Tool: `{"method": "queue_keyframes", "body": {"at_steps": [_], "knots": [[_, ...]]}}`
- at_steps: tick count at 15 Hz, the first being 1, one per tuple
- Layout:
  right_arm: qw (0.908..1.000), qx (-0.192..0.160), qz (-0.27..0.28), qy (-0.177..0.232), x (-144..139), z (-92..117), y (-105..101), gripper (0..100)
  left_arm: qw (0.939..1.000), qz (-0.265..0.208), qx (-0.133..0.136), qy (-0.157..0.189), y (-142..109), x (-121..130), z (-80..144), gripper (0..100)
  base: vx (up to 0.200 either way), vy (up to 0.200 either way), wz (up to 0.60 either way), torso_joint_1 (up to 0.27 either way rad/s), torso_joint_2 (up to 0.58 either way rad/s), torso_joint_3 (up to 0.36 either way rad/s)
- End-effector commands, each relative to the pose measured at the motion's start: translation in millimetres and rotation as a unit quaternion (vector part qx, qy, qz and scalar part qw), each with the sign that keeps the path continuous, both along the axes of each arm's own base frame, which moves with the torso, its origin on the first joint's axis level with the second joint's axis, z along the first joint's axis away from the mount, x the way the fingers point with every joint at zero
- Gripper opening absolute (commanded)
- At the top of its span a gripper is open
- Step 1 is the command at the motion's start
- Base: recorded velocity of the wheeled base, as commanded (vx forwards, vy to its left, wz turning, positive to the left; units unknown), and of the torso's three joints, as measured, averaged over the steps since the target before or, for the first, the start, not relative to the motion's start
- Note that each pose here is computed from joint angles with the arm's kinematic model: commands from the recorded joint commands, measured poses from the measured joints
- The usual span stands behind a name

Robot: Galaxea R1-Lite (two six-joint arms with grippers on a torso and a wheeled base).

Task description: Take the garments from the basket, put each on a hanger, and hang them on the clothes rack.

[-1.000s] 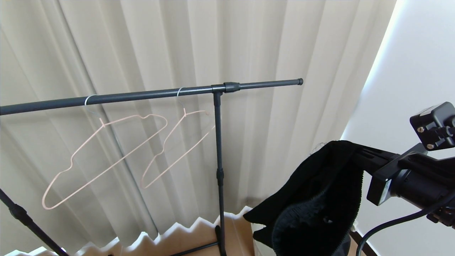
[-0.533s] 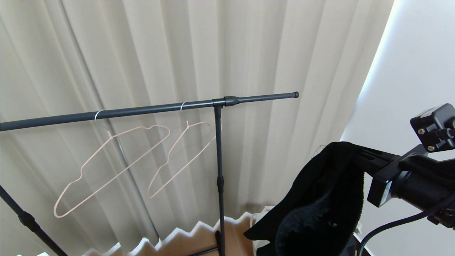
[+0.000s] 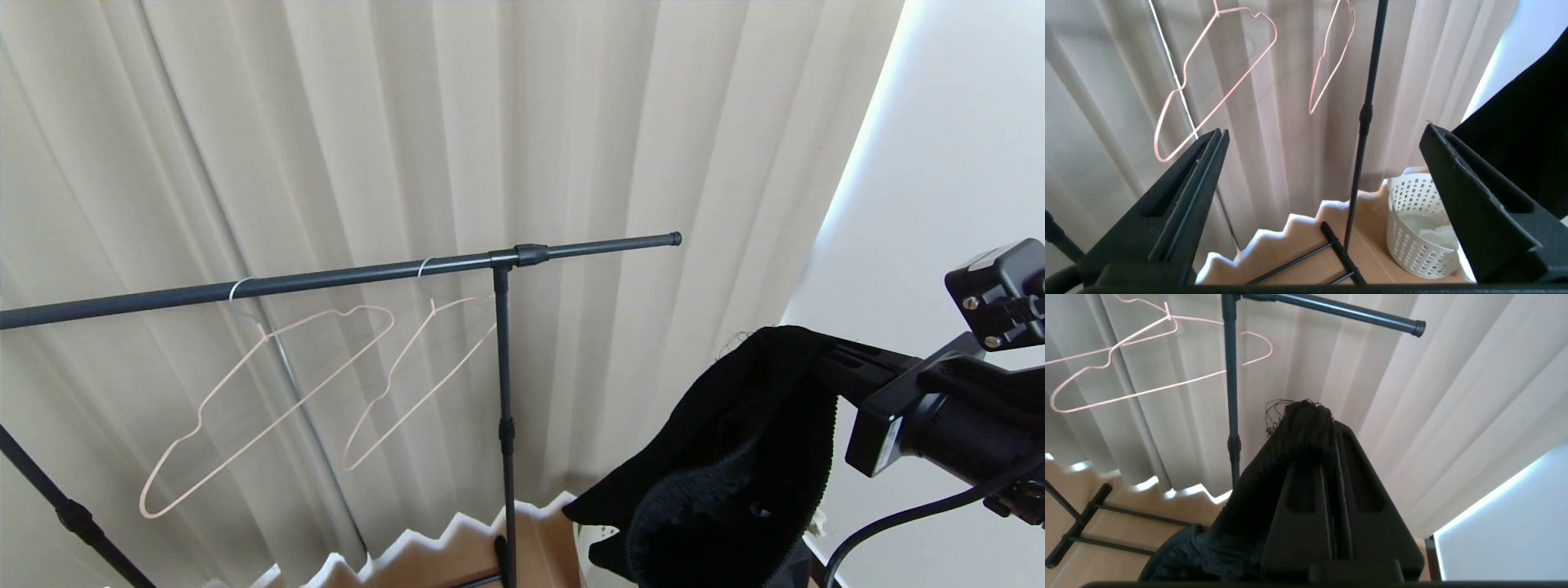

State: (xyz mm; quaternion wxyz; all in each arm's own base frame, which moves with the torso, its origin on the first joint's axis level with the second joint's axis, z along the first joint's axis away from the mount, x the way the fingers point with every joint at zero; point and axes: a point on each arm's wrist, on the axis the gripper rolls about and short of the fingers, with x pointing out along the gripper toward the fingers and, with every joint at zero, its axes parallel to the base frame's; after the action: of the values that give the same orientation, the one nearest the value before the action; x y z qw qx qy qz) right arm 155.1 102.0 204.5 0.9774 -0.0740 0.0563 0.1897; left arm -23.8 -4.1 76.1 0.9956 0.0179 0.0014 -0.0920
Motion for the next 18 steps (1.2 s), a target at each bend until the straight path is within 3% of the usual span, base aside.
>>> {"method": "queue_keyframes", "body": {"at_steps": [1, 14, 18], "knots": [[1.0000, -0.001, 0.000, 0.001, 0.6, -0.6, 0.5, 0, 1.0000, 0.000, 0.000, 0.001, 0.0, 0.1, 0.0, 100, 0.000, 0.000, 0.00, 0.149, -0.30, -0.154], [0.9998, -0.016, 0.010, 0.012, 3.3, -7.2, 2.9, 0, 1.0000, 0.000, -0.001, 0.000, 0.0, 0.1, 0.1, 100, 0.000, 0.000, 0.00, 0.071, -0.15, -0.083], [0.9998, -0.014, 0.010, 0.010, 2.2, -6.5, 2.1, 0, 1.0000, 0.000, -0.001, 0.000, 0.0, 0.1, 0.1, 100, 0.000, 0.000, 0.60, 0.004, 0.00, 0.001]]}}
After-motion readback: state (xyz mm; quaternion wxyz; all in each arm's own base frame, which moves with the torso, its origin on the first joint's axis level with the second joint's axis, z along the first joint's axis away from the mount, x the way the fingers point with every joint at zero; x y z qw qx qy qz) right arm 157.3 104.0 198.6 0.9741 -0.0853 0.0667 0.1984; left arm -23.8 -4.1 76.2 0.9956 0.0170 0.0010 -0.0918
